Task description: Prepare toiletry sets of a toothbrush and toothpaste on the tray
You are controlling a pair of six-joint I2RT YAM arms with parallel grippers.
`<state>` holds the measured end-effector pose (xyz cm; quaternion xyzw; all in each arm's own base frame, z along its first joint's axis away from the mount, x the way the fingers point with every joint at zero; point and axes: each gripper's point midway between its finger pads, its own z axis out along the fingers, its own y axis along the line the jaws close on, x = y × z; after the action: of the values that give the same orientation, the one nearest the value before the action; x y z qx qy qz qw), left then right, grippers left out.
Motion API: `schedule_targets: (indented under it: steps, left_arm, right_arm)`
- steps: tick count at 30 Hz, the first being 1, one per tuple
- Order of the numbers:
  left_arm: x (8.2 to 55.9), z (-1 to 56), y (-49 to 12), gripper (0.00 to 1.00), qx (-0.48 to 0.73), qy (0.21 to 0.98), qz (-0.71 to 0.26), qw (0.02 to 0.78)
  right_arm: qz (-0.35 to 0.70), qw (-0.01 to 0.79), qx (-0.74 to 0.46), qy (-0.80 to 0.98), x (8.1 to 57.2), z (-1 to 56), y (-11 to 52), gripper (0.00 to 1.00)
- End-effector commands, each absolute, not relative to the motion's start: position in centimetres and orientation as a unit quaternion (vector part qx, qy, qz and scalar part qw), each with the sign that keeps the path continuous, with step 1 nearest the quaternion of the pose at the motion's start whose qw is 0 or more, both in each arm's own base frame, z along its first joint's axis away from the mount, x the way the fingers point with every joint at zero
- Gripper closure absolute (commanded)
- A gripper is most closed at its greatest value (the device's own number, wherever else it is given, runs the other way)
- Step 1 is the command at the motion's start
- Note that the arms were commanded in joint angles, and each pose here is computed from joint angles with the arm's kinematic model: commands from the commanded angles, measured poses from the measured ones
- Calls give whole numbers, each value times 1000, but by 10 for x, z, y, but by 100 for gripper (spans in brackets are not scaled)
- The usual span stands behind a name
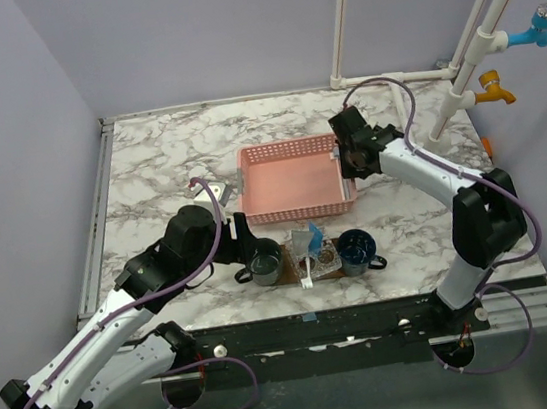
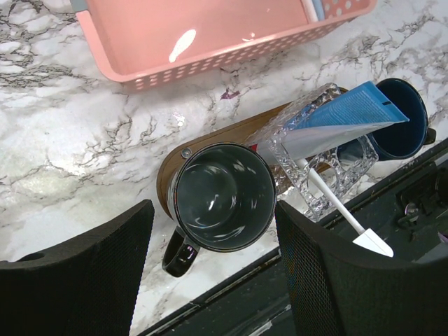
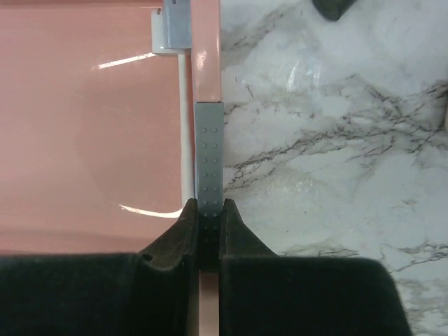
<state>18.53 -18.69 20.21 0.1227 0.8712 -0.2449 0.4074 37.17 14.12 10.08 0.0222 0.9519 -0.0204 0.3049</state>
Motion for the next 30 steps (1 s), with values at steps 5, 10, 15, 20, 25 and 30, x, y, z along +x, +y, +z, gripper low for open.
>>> schedule_targets:
  steps: [5,10,15,20,25,30]
  left_arm:
    - [186,210,-191,30,126,863,-261,415]
    - [186,210,-191,30,126,862,-262,415]
    - [185,211,-191,30,126,862,-264,415]
    - [185,210,-190,30,126,862,-263,415]
    - [186,210,-191,30,125,863,-262,413]
    - [185,208,-190,30,125,865,-260,411]
  right_arm:
    - [-51,366,0,929,397,174,132,100]
    - [-33,381,0,924,397,192,135,100]
    - [-37,349,-4,936,388,164,135,100]
    - [-21,318,-22,947,378,138,142,100]
    - [-36,277,-28,960,371,104,140,100]
    - [-46,274,-22,960,371,90,136,89]
